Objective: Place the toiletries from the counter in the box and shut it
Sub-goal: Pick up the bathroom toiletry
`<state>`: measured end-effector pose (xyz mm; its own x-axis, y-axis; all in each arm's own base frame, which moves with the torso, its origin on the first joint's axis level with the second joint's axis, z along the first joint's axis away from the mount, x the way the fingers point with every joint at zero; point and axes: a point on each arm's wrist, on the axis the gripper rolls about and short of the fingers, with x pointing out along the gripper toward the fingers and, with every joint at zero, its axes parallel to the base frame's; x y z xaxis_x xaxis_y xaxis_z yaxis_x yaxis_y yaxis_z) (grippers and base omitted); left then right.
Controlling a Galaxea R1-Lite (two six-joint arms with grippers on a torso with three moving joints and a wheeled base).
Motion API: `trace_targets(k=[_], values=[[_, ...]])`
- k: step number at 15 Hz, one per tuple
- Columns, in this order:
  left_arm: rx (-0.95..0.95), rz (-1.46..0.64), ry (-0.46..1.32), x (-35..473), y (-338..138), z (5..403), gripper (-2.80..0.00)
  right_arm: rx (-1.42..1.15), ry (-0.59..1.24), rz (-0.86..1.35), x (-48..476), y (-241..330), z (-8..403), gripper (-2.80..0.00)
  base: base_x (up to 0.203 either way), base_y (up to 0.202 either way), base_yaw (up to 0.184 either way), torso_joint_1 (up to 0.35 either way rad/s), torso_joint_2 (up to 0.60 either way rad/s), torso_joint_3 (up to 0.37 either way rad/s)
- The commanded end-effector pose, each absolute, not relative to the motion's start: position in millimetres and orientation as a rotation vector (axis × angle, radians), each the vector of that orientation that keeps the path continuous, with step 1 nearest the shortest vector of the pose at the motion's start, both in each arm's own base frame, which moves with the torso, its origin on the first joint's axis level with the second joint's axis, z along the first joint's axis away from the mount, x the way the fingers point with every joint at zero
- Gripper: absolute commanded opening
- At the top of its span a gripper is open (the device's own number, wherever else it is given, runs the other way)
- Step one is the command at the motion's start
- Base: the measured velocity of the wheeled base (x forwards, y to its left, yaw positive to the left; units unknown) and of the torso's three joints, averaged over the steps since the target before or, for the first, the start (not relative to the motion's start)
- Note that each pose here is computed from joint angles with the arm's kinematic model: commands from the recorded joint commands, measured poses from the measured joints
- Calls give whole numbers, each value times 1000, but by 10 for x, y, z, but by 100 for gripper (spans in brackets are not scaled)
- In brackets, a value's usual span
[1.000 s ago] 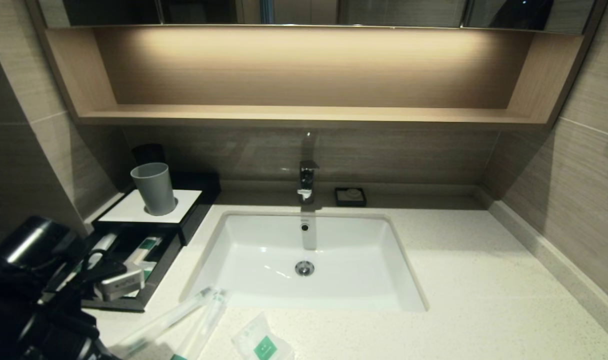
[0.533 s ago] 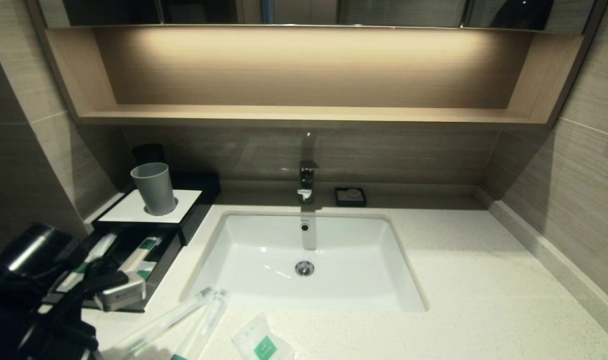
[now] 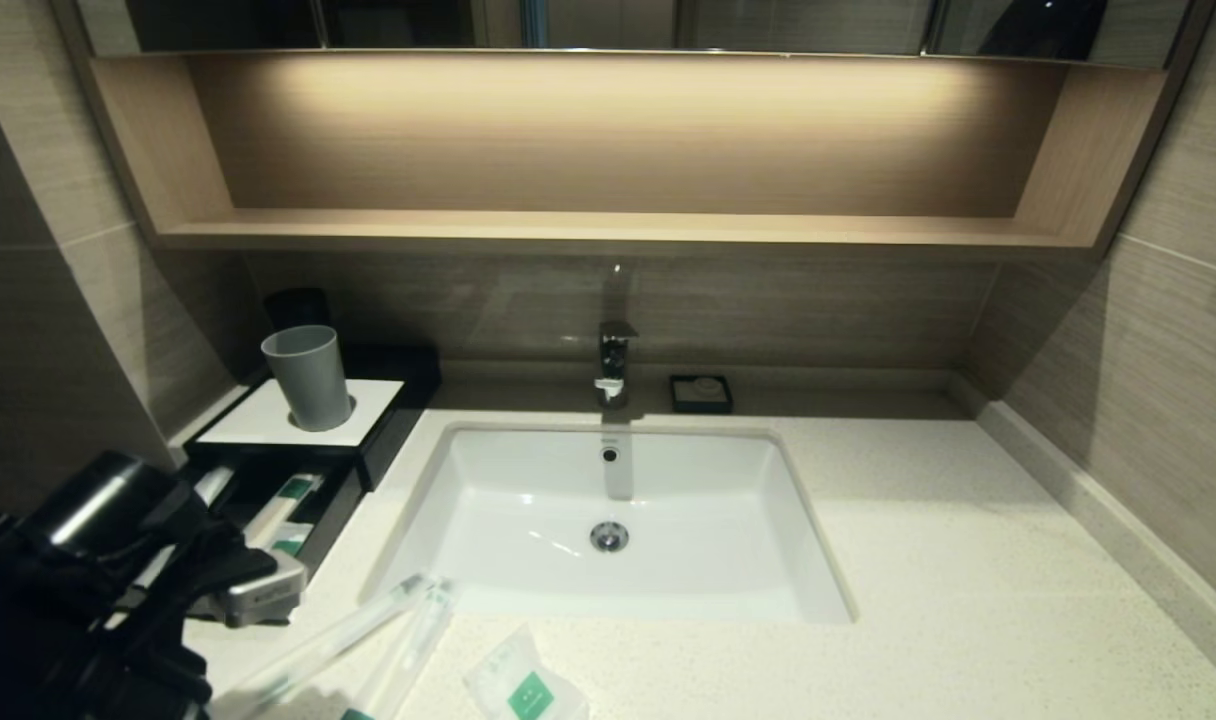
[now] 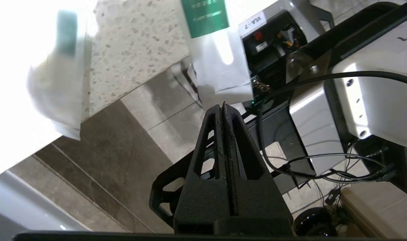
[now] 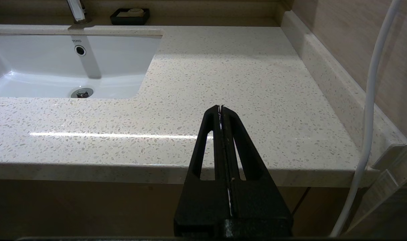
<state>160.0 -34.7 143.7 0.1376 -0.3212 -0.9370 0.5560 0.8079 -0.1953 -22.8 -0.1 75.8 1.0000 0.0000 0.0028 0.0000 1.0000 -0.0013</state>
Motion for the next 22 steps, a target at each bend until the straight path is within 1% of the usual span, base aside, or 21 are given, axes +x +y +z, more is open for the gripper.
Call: trace_targets(k=[1,5,6,22], values=[[214,-623,1330,1654,-353,1366,-280,-2,-3,0,-228,-1,753,-280,0,0,0,0,0,0],[226,-631,1333,1655,-379,1321,-280,-2,-3,0,-228,-1,753,-280,0,0,0,0,0,0],[226,-633,1332,1651,-381,1320,0,-2,-3,0,-228,-1,753,-280,0,0,0,0,0,0],[257,-671,1371,1807,-483,1139,0,-1,-4,0,-229,-1,757,-280,0,0,0,0,0,0]])
